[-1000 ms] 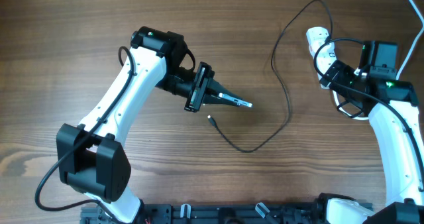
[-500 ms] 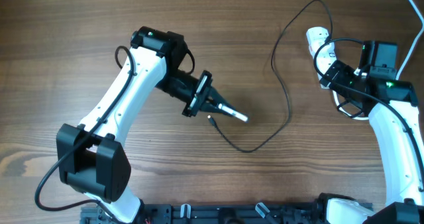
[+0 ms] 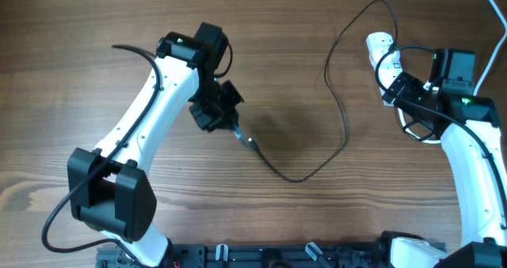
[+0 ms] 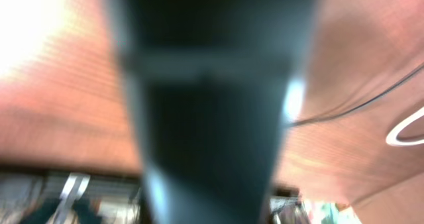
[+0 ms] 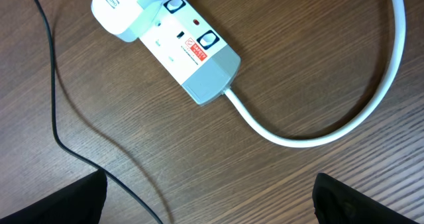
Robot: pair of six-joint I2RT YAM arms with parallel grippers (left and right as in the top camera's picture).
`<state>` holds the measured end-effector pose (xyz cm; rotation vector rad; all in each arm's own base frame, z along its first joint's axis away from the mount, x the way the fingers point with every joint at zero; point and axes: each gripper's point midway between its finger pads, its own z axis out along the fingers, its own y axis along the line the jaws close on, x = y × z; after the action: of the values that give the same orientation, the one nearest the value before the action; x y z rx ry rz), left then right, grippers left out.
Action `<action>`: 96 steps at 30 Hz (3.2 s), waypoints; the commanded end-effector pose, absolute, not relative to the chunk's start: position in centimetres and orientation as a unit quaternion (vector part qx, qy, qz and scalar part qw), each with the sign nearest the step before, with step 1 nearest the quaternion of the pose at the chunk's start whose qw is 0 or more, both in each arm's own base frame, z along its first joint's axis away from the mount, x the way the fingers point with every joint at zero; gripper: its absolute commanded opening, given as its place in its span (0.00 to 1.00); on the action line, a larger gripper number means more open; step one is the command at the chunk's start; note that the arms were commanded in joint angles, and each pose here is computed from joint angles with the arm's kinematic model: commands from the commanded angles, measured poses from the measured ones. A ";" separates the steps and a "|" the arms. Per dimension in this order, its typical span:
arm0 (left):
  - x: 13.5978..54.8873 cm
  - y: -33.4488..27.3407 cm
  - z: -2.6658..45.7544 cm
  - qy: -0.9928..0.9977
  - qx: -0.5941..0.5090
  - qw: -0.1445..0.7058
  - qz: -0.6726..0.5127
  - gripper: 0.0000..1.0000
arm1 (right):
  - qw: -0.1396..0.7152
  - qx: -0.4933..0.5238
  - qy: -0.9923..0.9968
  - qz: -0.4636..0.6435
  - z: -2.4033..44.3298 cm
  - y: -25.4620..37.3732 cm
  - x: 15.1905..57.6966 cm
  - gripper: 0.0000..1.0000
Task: Plug charger to phone and switch on socket
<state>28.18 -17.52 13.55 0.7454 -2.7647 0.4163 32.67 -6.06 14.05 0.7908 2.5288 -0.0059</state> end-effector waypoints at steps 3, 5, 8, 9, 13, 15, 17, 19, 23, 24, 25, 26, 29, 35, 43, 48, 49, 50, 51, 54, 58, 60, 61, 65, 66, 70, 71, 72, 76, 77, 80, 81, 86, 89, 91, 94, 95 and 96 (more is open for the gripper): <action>31.9 -18.1 14.6 -0.953 0.242 0.035 0.179 0.04 | 0.255 0.293 0.921 -0.009 14.8 -6.5 32.9 1.00; 32.6 -19.0 15.0 -0.955 0.212 0.023 0.206 0.04 | 0.255 0.293 0.921 -0.009 14.8 -6.5 32.9 1.00; 33.2 -20.9 16.1 -0.958 0.115 0.003 0.264 0.04 | 0.255 0.293 0.921 -0.009 14.8 -6.5 32.9 1.00; 33.1 -21.0 16.1 -0.958 0.097 0.002 0.268 0.04 | 0.255 0.293 0.921 -0.009 14.8 -6.5 32.9 1.00; 33.3 -20.9 16.2 -0.961 0.062 -0.012 0.269 0.04 | 0.255 0.293 0.921 -0.009 14.8 -6.5 32.9 1.00; 34.2 -20.5 16.3 -0.959 0.062 -0.028 0.275 0.04 | 0.255 0.293 0.921 -0.009 14.8 -6.5 32.9 1.00; 35.0 -20.4 16.8 -0.955 0.020 -0.050 0.291 0.04 | 0.255 0.293 0.921 -0.009 14.8 -6.5 32.9 1.00; 35.5 -19.5 16.6 -0.955 0.027 -0.056 0.288 0.04 | 0.255 0.293 0.921 -0.009 14.8 -6.5 32.9 1.00; 36.4 -17.5 15.4 -0.954 0.031 -0.065 0.289 0.04 | 0.280 0.291 0.915 0.019 15.5 -5.9 34.3 1.00; 36.5 -17.2 14.7 -0.948 0.021 -0.067 0.309 0.04 | 0.278 0.277 0.917 0.065 15.6 -4.3 34.7 1.00; 36.4 -17.3 14.3 -0.942 0.013 -0.065 0.329 0.04 | 0.272 0.266 0.919 0.100 15.7 -3.0 34.9 1.00; 36.3 -17.4 13.7 -0.932 0.013 -0.062 0.356 0.04 | 0.267 0.257 0.920 0.128 15.8 -2.0 34.9 1.00; 36.2 -17.6 13.2 -0.917 0.011 -0.061 0.394 0.04 | 0.257 0.242 0.921 0.165 15.9 -0.6 34.8 1.00; 38.0 -17.9 13.1 -0.903 -0.005 -0.108 0.417 0.04 | 0.187 0.025 0.951 0.246 14.5 8.9 31.2 0.48; 39.8 -17.1 11.6 -0.913 0.023 -0.127 0.388 0.04 | 0.147 -0.177 0.953 0.196 11.5 18.2 26.7 0.49; 41.6 -15.7 11.1 -0.923 0.036 -0.165 0.347 0.04 | 0.139 -0.230 0.948 0.169 9.4 22.4 25.2 0.53; 42.1 -15.6 11.2 -0.922 0.045 -0.173 0.344 0.04 | 0.134 -0.248 0.946 0.161 8.5 23.3 24.8 0.53; 42.4 -15.6 11.4 -0.919 0.058 -0.175 0.348 0.04 | 0.134 -0.258 0.945 0.150 7.8 23.8 24.7 0.53; 42.4 -15.6 11.4 -0.918 0.067 -0.172 0.350 0.04 | 0.135 -0.269 0.944 0.138 7.1 24.3 24.6 0.53; 41.7 -15.6 11.0 -0.921 0.074 -0.153 0.350 0.04 | 0.137 -0.305 0.937 0.104 4.6 26.0 24.3 0.54; 41.8 -15.5 11.0 -0.922 0.071 -0.157 0.348 0.04 | 0.120 -0.352 0.924 0.090 2.6 26.9 23.8 0.52; 41.8 -15.4 11.0 -0.922 0.072 -0.157 0.346 0.04 | 0.125 -0.368 0.918 0.082 2.6 26.7 24.0 0.52; 41.8 -15.5 11.0 -0.922 0.071 -0.158 0.346 0.04 | 0.126 -0.379 0.913 0.081 2.5 26.7 24.0 0.52; 41.9 -15.5 10.9 -0.923 0.071 -0.160 0.343 0.04 | 0.129 -0.382 0.913 0.057 1.9 26.2 24.6 0.50; 41.9 -15.4 10.9 -0.923 0.071 -0.160 0.342 0.04 | 0.131 -0.381 0.914 0.053 1.8 26.1 24.7 0.47; 41.9 -15.4 10.9 -0.923 0.071 -0.160 0.342 0.04 | 0.131 -0.378 0.916 0.019 1.0 25.1 25.2 0.29; 41.9 -15.4 10.9 -0.923 0.071 -0.160 0.342 0.04 | 0.130 -0.378 0.916 0.020 1.0 25.1 25.2 0.25; 41.9 -15.4 10.9 -0.923 0.071 -0.160 0.342 0.04 | 0.129 -0.378 0.916 0.024 1.0 25.2 25.1 0.18; 41.9 -15.4 10.9 -0.923 0.071 -0.160 0.342 0.04 | 0.126 -0.381 0.916 0.023 0.7 25.0 24.9 0.15; 41.9 -15.4 10.9 -0.923 0.071 -0.160 0.342 0.04 | 0.125 -0.381 0.916 0.023 0.6 25.0 24.8 0.15; 41.9 -15.4 10.9 -0.923 0.071 -0.160 0.342 0.04 | 0.127 -0.396 0.908 0.045 0.2 25.6 24.4 0.16; 41.9 -15.4 10.9 -0.923 0.071 -0.160 0.342 0.04 | 0.127 -0.406 0.904 0.045 0.1 25.6 24.4 0.21; 41.9 -15.4 10.9 -0.923 0.071 -0.160 0.342 0.04 | 0.127 -0.418 0.898 0.051 -0.3 25.6 24.1 0.36; 41.9 -15.4 10.9 -0.923 0.071 -0.160 0.342 0.04 | 0.127 -0.418 0.898 0.051 -0.4 25.6 24.0 0.35; 41.9 -15.4 10.9 -0.923 0.071 -0.160 0.342 0.04 | 0.125 -0.421 0.897 0.049 -0.4 25.5 24.0 0.34; 41.9 -15.4 10.9 -0.923 0.072 -0.160 0.342 0.04 | 0.117 -0.424 0.897 0.042 -0.5 25.1 23.7 0.38; 41.9 -15.4 10.9 -0.923 0.071 -0.160 0.342 0.04 | 0.119 -0.414 0.902 0.040 -0.5 25.0 23.8 0.39; 41.9 -15.4 10.9 -0.923 0.072 -0.160 0.342 0.04 | 0.123 -0.400 0.907 0.035 -0.5 24.9 24.1 0.39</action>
<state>41.77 -15.59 11.17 0.2291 -3.2448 1.1981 24.18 25.37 0.18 -1.2076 2.6116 0.1224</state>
